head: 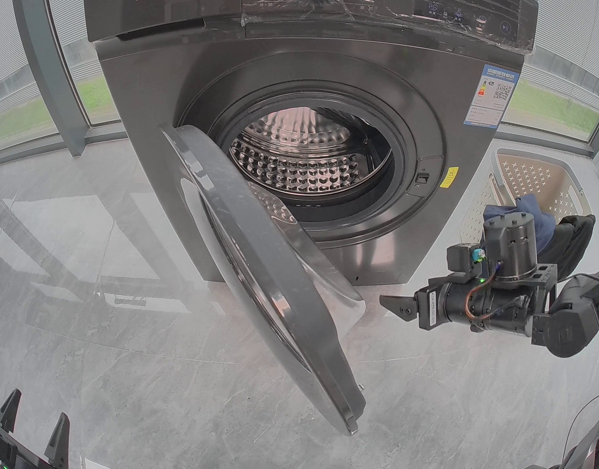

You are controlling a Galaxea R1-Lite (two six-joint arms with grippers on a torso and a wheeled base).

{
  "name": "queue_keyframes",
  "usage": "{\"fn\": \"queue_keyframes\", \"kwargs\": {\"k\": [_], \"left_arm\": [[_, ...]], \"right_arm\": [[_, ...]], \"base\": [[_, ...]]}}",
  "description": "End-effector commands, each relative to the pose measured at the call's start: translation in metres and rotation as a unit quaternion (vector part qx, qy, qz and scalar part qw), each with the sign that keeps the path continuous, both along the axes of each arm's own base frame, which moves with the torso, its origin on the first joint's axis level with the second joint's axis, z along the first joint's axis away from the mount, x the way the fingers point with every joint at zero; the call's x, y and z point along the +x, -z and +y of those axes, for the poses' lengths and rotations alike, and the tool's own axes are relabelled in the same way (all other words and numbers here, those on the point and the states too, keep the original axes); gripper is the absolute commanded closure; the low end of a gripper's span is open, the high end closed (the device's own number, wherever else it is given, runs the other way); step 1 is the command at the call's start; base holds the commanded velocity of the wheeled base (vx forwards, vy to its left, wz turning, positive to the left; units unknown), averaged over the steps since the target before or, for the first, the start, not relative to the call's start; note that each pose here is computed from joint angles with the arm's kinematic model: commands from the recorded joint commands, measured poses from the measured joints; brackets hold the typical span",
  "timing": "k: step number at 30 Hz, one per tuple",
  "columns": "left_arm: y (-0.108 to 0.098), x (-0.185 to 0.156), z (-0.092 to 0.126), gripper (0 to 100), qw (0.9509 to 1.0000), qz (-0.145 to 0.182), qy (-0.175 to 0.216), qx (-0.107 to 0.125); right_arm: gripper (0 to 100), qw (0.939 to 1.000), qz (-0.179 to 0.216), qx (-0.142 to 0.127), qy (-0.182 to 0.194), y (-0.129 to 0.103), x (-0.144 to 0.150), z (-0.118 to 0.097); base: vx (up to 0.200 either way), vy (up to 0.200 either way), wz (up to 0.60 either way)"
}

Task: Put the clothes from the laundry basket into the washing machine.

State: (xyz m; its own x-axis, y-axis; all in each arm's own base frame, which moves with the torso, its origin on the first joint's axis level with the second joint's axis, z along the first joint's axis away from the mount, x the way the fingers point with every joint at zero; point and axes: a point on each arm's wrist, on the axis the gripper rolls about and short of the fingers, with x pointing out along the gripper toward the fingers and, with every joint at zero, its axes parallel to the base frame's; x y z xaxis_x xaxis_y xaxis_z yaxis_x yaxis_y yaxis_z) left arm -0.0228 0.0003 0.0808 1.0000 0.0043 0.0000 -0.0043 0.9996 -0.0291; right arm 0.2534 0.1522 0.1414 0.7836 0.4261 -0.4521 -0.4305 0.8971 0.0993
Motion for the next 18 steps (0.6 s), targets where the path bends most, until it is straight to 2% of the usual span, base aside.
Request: {"fn": "queue_keyframes", "kwargs": {"k": [1, 7, 9, 10, 14, 18], "left_arm": [[0.005, 0.000, 0.000, 0, 1.0000, 0.002, 0.000, -0.001], [0.005, 0.000, 0.000, 0, 1.0000, 0.002, 0.000, -0.002], [0.005, 0.000, 0.000, 0, 1.0000, 0.002, 0.000, -0.002], [0.005, 0.000, 0.000, 0, 1.0000, 0.002, 0.000, -0.002], [0.004, 0.000, 0.000, 0, 1.0000, 0.001, 0.000, -0.002], [0.004, 0.000, 0.000, 0, 1.0000, 0.001, 0.000, -0.001]], "right_arm": [[0, 0.9999, 0.005, -0.003, 0.014, 0.010, 0.028, 0.008], [0, 0.9999, 0.011, -0.005, 0.003, 0.019, 0.041, 0.024], [0, 0.9999, 0.013, -0.006, -0.002, 0.020, 0.038, 0.026], [0, 0.9997, 0.016, -0.007, -0.018, 0.020, 0.030, 0.034], [0, 0.9988, 0.017, -0.007, -0.045, 0.018, 0.011, 0.043], [0, 0.9988, 0.013, -0.004, -0.047, 0.016, 0.011, 0.045]], "base": [[0.000, 0.000, 0.00], [0.000, 0.000, 0.00], [0.000, 0.000, 0.00], [0.000, 0.000, 0.00], [0.000, 0.000, 0.00], [0.000, 0.000, 0.00]]}}
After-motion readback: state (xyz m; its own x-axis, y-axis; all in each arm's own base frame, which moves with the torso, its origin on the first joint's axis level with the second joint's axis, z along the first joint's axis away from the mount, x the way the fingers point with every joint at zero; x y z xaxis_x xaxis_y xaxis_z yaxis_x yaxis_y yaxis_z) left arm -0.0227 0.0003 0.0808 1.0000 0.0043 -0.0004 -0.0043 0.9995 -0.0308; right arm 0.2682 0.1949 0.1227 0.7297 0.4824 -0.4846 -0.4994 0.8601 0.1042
